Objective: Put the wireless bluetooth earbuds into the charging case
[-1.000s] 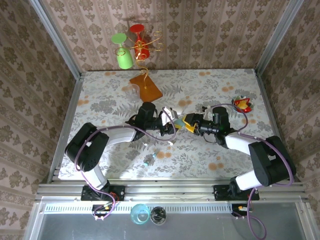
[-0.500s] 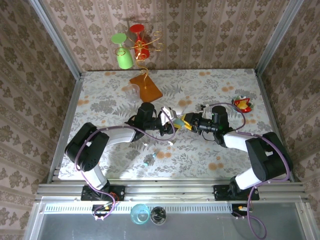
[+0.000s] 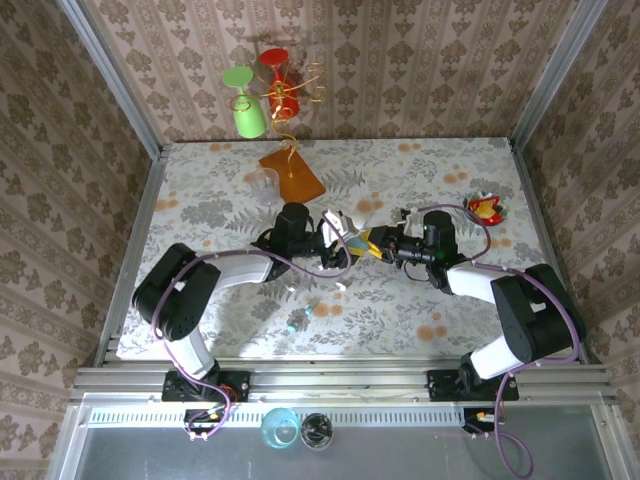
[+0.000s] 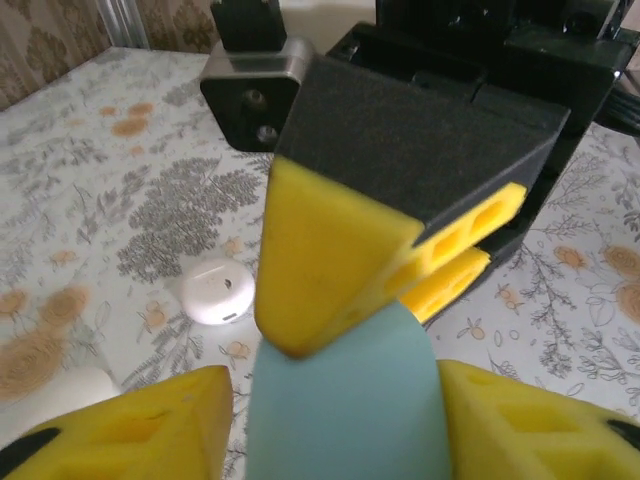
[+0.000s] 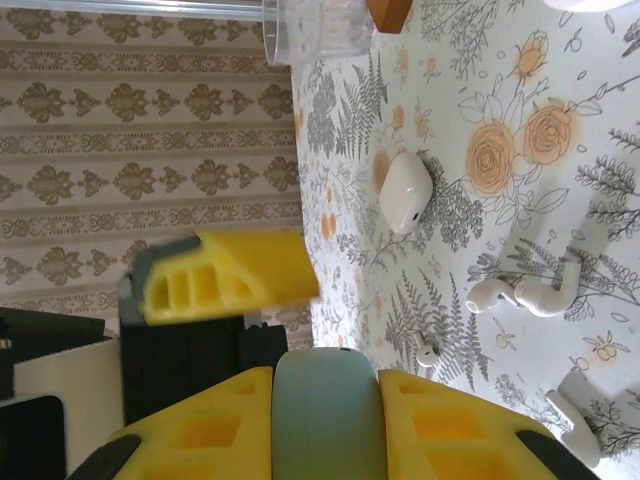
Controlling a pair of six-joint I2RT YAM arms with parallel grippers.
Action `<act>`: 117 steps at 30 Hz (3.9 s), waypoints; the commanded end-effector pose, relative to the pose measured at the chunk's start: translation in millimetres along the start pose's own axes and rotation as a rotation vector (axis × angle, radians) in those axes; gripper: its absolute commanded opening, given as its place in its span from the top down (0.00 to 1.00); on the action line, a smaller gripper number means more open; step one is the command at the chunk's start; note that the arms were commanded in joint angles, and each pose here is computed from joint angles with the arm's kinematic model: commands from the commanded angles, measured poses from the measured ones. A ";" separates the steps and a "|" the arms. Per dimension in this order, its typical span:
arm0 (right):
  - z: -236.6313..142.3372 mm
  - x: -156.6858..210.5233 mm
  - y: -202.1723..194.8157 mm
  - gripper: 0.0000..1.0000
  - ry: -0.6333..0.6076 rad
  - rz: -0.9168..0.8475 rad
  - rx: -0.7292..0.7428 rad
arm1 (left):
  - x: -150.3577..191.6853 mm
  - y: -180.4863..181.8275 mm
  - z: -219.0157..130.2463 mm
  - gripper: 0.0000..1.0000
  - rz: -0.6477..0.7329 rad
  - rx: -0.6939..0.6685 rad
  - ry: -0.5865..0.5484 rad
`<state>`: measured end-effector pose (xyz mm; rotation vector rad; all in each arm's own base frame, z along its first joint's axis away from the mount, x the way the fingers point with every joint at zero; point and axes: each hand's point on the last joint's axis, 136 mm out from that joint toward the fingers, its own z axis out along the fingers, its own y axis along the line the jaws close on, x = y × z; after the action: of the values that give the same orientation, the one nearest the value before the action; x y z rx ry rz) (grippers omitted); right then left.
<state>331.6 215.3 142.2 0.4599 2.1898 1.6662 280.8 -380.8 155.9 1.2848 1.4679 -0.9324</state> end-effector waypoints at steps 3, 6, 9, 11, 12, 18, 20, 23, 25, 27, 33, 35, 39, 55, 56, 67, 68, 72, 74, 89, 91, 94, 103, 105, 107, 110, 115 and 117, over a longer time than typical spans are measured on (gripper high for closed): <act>-5.2 -5.4 36.2 0.80 0.006 -0.041 -0.100 | -32.0 2.6 -22.1 0.23 0.027 -0.058 -0.155; -9.8 -10.7 49.8 0.81 -0.010 -0.033 -0.149 | -45.5 1.7 -38.6 0.16 0.043 -0.111 -0.229; -13.5 -15.0 62.5 0.81 -0.023 -0.032 -0.194 | -55.4 -1.0 -51.8 0.10 0.066 -0.138 -0.290; -15.7 -17.9 72.2 0.82 -0.029 -0.024 -0.234 | -59.6 -2.2 -57.3 0.08 0.074 -0.145 -0.323; -16.5 -18.4 78.3 0.82 -0.028 -0.019 -0.259 | -62.5 -1.9 -60.0 0.07 0.075 -0.147 -0.344; -20.1 -23.6 107.2 0.83 -0.012 0.039 -0.396 | -70.6 1.6 -67.1 0.07 0.082 -0.138 -0.414; -20.3 -24.3 112.5 0.83 -0.006 0.055 -0.416 | -71.4 2.6 -67.3 0.06 0.103 -0.144 -0.415; -19.9 -18.8 122.8 0.84 0.017 0.035 -0.433 | -74.5 -2.9 -65.2 0.07 0.118 -0.095 -0.420; -20.6 -13.4 132.0 0.84 0.038 0.017 -0.447 | -74.3 -1.0 -63.2 0.09 0.114 -0.091 -0.420; -21.4 -9.4 139.2 0.84 0.051 0.008 -0.459 | -74.8 -0.7 -60.9 0.11 0.112 -0.078 -0.420; -20.1 -6.2 142.8 0.86 0.052 0.017 -0.458 | -83.7 -0.1 -57.5 0.18 0.116 -0.062 -0.437; -18.4 -5.7 141.4 0.87 0.057 0.020 -0.450 | -85.9 1.8 -57.5 0.21 0.117 -0.065 -0.441; -14.4 -3.2 140.8 0.87 0.073 0.021 -0.443 | -91.0 2.5 -56.4 0.26 0.104 -0.055 -0.451; -10.3 -2.1 137.7 0.89 0.083 0.028 -0.438 | -97.4 -0.4 -50.9 0.49 0.103 -0.012 -0.461; -10.4 -1.6 138.0 0.89 0.083 0.029 -0.439 | -97.6 -0.5 -50.9 0.50 0.103 -0.011 -0.461; -6.8 -1.2 131.3 0.89 0.091 0.043 -0.416 | -97.4 -2.5 -50.5 0.51 0.105 -0.006 -0.461; -6.4 -1.0 131.1 0.89 0.093 0.042 -0.415 | -97.1 -2.3 -50.2 0.51 0.105 -0.006 -0.460; -6.0 -1.1 129.5 0.89 0.090 0.038 -0.408 | -98.7 -1.6 -50.3 0.48 0.107 -0.008 -0.463; -6.0 -0.5 130.2 0.89 0.091 0.040 -0.410 | -97.8 -2.5 -50.0 0.51 0.107 -0.003 -0.461; -5.1 -1.6 130.3 0.90 0.088 0.045 -0.399 | -95.3 -5.3 -48.5 0.63 0.098 0.017 -0.455; -6.7 -1.8 134.0 0.90 0.085 0.041 -0.413 | -93.7 -3.6 -48.5 0.58 0.097 0.007 -0.453; -9.1 -2.3 139.7 0.90 0.085 0.044 -0.436 | -91.6 -3.4 -48.7 0.50 0.098 0.000 -0.449; -7.4 -2.7 135.4 0.90 0.083 0.060 -0.432 | -91.9 -3.4 -50.2 0.52 0.102 -0.008 -0.451; -6.8 -2.6 132.3 0.90 0.082 0.065 -0.419 | -93.4 -4.1 -50.6 0.52 0.103 -0.007 -0.453; -6.5 -2.4 130.8 0.90 0.081 0.061 -0.410 | -94.2 -4.3 -51.1 0.49 0.103 -0.007 -0.455; -5.3 -2.2 129.3 0.90 0.082 0.060 -0.403 | -96.1 -4.2 -51.6 0.47 0.104 -0.007 -0.459; -4.2 -2.7 127.7 0.90 0.082 0.063 -0.401 | -97.6 -4.7 -51.3 0.49 0.108 -0.001 -0.462; -3.8 -2.4 127.0 0.90 0.085 0.062 -0.397 | -97.4 -4.4 -51.2 0.50 0.104 -0.001 -0.462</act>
<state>337.2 240.1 258.0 0.4129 1.8640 2.1314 274.9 -356.9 248.9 1.0339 1.0927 -1.0570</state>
